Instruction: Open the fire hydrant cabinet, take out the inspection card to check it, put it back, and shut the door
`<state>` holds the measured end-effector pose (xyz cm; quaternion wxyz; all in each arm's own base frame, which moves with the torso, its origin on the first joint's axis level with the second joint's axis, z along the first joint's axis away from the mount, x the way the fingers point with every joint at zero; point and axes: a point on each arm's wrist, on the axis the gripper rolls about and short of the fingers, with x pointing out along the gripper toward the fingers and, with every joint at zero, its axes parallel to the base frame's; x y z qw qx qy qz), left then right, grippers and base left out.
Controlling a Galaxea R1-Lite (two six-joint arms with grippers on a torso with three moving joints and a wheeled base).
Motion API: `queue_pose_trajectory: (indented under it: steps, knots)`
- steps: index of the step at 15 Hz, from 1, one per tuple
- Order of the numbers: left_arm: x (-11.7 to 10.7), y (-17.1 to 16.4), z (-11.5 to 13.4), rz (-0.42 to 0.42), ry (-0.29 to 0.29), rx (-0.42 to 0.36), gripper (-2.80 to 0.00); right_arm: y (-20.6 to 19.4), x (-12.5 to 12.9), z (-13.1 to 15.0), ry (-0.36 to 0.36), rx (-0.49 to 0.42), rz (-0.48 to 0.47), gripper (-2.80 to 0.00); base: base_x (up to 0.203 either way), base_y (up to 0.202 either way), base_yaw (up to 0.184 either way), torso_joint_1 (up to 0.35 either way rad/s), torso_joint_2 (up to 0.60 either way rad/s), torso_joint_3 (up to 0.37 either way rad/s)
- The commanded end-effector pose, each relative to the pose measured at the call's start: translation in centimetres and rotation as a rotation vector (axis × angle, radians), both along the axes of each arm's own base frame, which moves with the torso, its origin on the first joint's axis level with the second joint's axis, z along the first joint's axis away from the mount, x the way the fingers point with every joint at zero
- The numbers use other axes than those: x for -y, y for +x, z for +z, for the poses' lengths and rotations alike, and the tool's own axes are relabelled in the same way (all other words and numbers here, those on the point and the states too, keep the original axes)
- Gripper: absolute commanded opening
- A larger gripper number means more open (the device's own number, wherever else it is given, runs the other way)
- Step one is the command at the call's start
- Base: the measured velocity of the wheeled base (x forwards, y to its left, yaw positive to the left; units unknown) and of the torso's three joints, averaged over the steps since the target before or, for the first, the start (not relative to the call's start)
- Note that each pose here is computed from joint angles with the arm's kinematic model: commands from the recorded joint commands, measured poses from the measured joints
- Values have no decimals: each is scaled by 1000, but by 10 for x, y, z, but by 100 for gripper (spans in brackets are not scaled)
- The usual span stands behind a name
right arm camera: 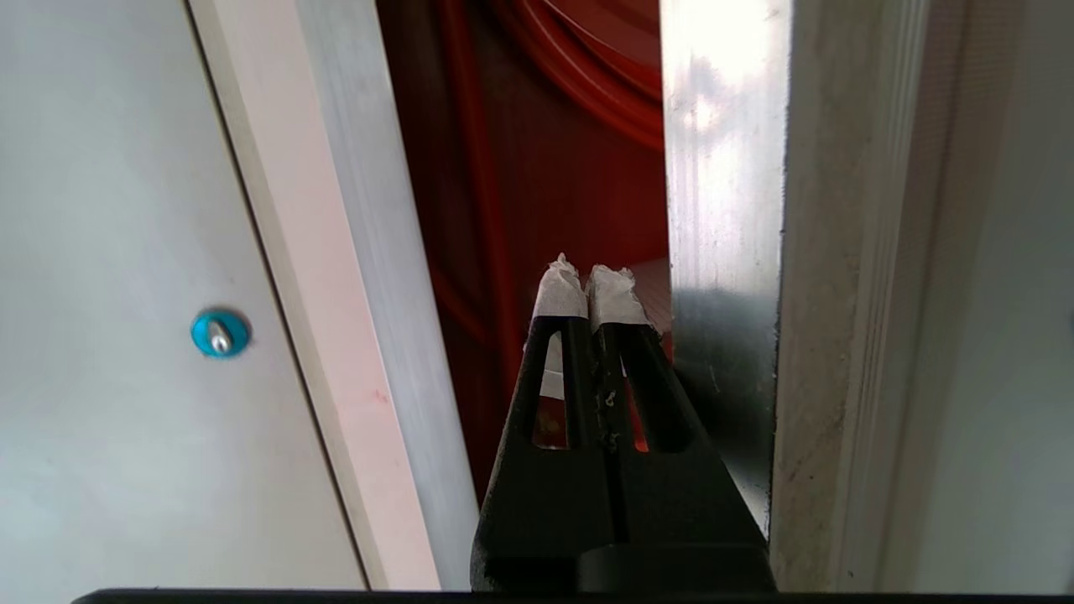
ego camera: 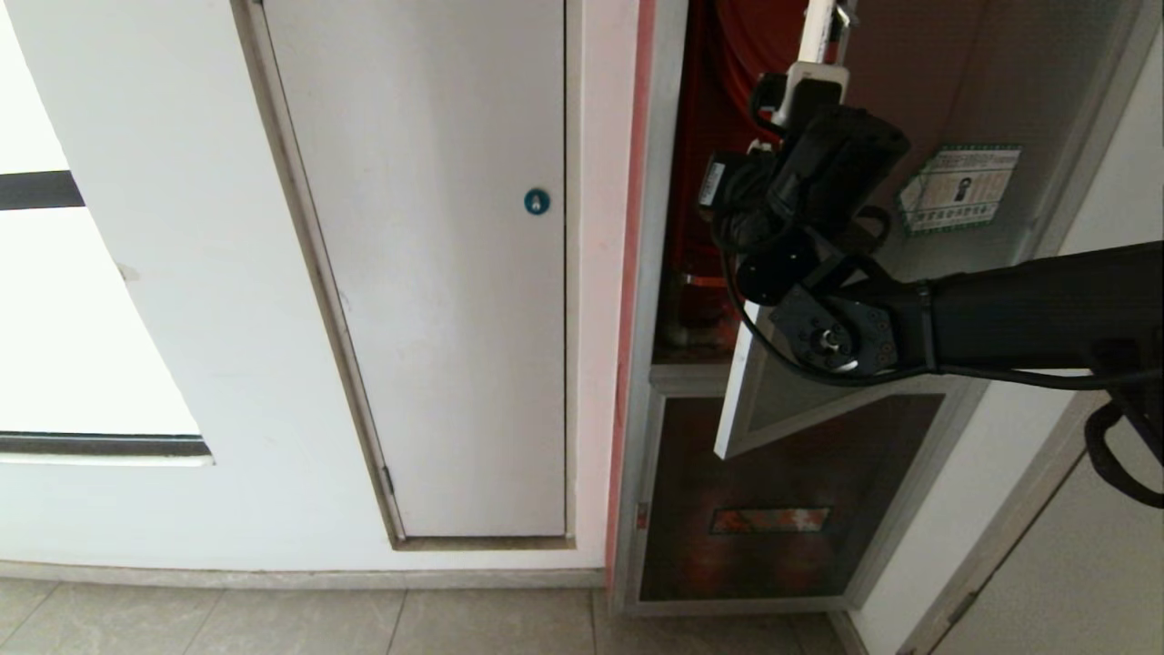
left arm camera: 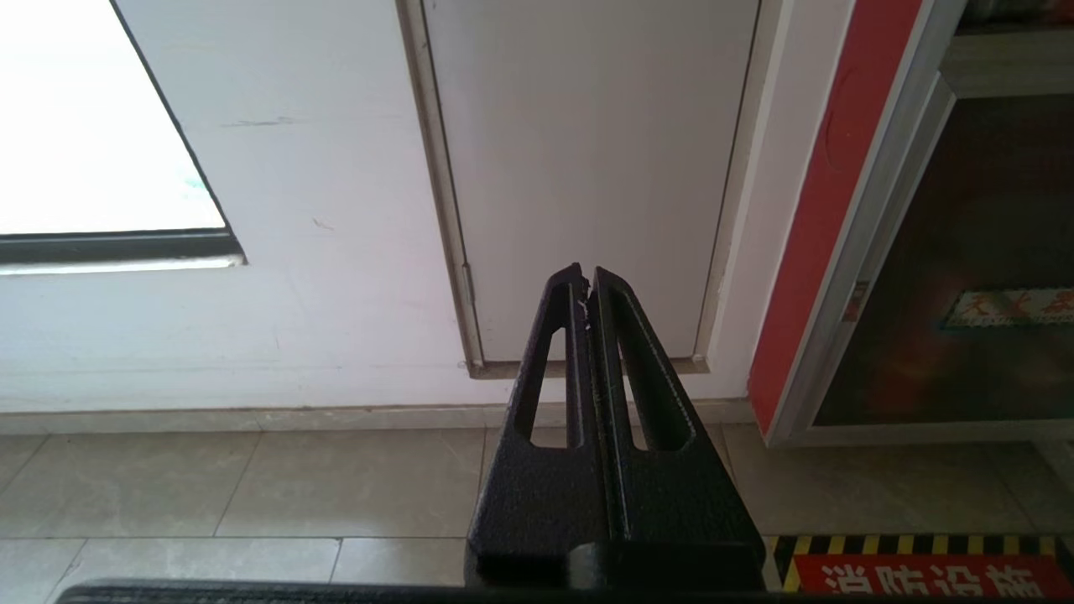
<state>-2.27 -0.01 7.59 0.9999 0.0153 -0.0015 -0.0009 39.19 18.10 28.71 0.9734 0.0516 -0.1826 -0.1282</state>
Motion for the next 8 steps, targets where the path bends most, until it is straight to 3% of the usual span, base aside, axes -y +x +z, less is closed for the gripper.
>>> queue_pose_trajectory:
  steps: [1, 8]
  knots:
    - [0, 0, 0, 0, 0, -1, -280, -12, 6, 11, 10, 12, -5, -280, 0, 0, 0, 0, 0, 0]
    - [0, 0, 0, 0, 0, -1, -280, -55, 25, 20, 23, -25, -35, -280, 0, 0, 0, 0, 0, 0]
